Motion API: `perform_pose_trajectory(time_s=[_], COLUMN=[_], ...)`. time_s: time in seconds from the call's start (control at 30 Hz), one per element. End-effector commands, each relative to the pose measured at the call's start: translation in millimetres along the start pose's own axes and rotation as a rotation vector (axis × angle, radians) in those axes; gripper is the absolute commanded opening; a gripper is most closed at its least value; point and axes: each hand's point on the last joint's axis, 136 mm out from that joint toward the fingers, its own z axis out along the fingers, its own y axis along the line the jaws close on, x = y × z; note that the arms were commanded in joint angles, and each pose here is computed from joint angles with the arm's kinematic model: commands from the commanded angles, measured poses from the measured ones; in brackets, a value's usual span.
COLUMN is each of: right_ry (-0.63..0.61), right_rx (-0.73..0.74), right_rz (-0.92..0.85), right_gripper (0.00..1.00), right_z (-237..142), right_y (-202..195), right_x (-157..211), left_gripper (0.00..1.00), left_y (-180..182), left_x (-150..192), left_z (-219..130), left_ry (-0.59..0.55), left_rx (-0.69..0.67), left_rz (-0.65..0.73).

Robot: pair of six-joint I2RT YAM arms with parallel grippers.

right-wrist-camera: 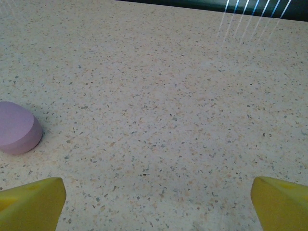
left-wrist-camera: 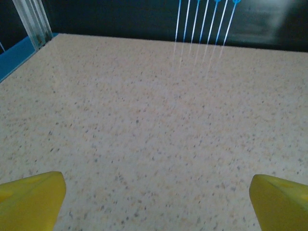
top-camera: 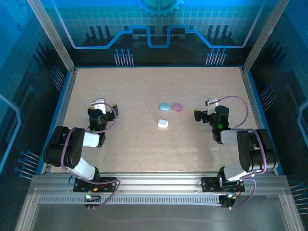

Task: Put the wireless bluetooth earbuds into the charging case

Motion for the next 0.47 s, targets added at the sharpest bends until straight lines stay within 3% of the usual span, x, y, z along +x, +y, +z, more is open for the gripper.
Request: perform_pose_trajectory(time_s=[0.0, 0.43], right_ry=[-0.046, -0.046], right_rx=[0.023, 0.022], right_rz=[0.002, 0.001], right_gripper=[1.00, 1.00], right_z=[0.4, 0.4], right_y=[-4.8, -4.4], right_x=[-13.2, -13.3], left_gripper=[0.99, 0.99], left_y=[-2.8, -3.2], left_x=[-0.3, -0.1], left_z=[-0.5, -0.3], left_ry=[0.007, 0.008], left_rx=[0.004, 0.006], left_rz=[0.011, 0.010])
